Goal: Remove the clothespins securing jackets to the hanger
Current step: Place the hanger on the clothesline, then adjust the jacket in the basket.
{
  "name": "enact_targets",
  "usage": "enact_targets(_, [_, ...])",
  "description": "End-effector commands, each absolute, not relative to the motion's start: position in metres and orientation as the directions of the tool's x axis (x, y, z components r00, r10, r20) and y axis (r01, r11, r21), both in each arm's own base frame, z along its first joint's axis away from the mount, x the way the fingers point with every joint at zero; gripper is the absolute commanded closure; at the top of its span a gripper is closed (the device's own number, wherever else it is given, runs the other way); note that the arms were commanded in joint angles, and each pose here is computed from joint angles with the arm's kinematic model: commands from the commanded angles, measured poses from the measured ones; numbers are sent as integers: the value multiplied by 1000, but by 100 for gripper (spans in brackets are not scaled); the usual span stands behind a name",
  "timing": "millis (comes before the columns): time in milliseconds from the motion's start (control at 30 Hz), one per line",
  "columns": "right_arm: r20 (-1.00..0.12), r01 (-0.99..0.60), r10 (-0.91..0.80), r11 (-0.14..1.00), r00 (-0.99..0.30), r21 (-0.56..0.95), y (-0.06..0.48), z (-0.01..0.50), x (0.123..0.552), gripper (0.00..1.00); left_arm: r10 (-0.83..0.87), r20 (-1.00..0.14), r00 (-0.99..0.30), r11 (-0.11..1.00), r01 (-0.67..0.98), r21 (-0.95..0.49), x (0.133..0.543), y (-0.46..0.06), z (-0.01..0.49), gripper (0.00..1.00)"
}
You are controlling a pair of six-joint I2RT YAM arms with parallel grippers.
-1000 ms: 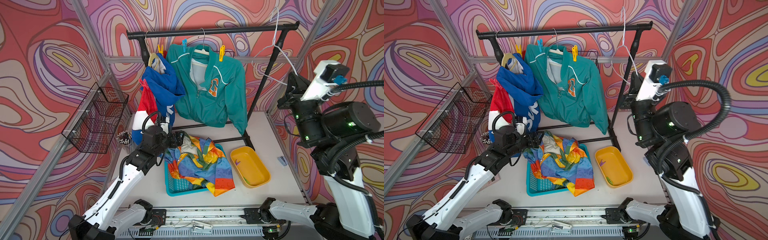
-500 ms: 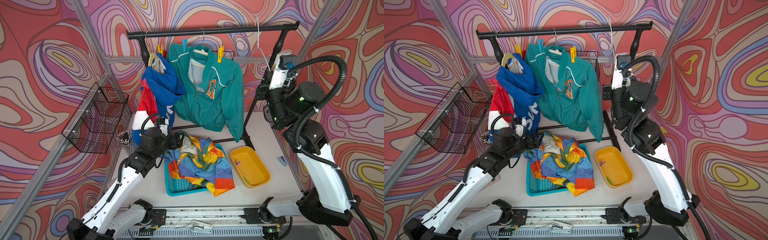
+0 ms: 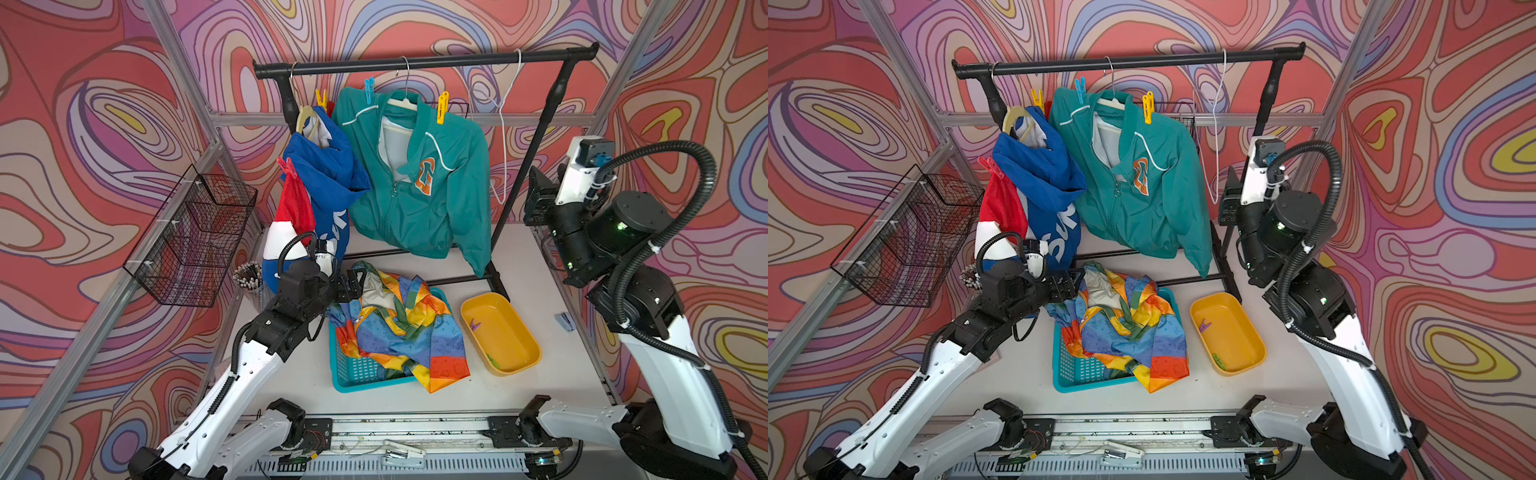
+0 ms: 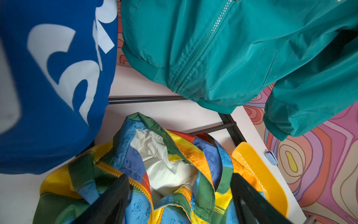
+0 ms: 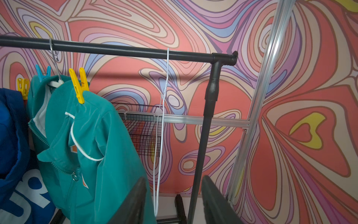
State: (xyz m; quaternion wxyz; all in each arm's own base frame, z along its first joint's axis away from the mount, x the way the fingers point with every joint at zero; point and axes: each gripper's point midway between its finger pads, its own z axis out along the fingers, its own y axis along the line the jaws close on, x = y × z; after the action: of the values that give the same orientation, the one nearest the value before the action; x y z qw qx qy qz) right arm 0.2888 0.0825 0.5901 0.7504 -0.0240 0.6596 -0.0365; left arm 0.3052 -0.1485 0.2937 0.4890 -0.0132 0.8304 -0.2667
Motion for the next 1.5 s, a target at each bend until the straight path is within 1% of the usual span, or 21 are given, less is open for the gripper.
enact_targets(0, [-994,-36,-84,996,69,-87,87,565,283,43,-263,-806,-531,904,156,-398,306,-131,274,14])
enact_targets(100, [-998,-100,-62,993,15,-64,94,534,280,40,-240,-791,-563,939,72,-336,307,-117,252,11])
enact_targets(300, [-994,-209,-7,978,-113,17,106,473,266,39,-189,-737,-648,974,-26,-227,315,-105,211,7])
enact_targets(433, [-978,-315,37,944,-203,101,125,432,257,39,-162,-698,-698,980,-33,-195,323,-109,194,5])
enact_targets(533, [-949,-366,32,918,-314,152,139,391,251,38,-153,-673,-724,984,-45,-175,330,-110,183,4])
enact_targets(600, [-925,-395,26,899,-379,187,148,362,247,40,-152,-655,-740,985,-57,-163,333,-110,175,3])
enact_targets(700, [-887,-414,14,881,-461,229,158,323,243,40,-151,-638,-755,985,-57,-165,336,-110,165,0])
enact_targets(800, [-853,-425,21,861,-521,281,167,286,240,38,-161,-630,-760,976,-25,-218,341,-116,159,0])
enact_targets(867, [-829,-432,30,842,-558,322,176,263,239,36,-158,-628,-762,964,20,-266,344,-126,158,2])
enact_targets(1000, [-775,-436,70,794,-628,424,194,227,237,36,-149,-617,-772,932,99,-349,346,-147,157,11])
enact_targets(1100, [-738,-427,71,776,-671,464,201,203,235,36,-143,-589,-795,922,110,-372,345,-153,149,19])
enact_targets(1167, [-725,-427,69,769,-685,476,203,195,233,36,-143,-572,-807,911,119,-395,345,-158,145,26])
enact_targets(1233, [-717,-434,70,754,-693,493,207,192,231,37,-145,-558,-817,896,131,-424,344,-164,143,40])
enact_targets(1333, [-688,-429,63,740,-723,518,213,181,230,45,-169,-553,-816,866,146,-479,346,-173,145,70])
enact_targets(1400, [-665,-421,53,735,-745,532,218,169,229,55,-189,-547,-815,838,156,-523,345,-180,148,88])
enact_targets(1433, [-658,-418,52,733,-751,536,220,165,229,61,-196,-546,-814,826,163,-540,344,-183,151,95])
enact_targets(1467, [-654,-416,53,731,-755,540,222,162,230,68,-205,-546,-813,811,171,-559,343,-185,154,100])
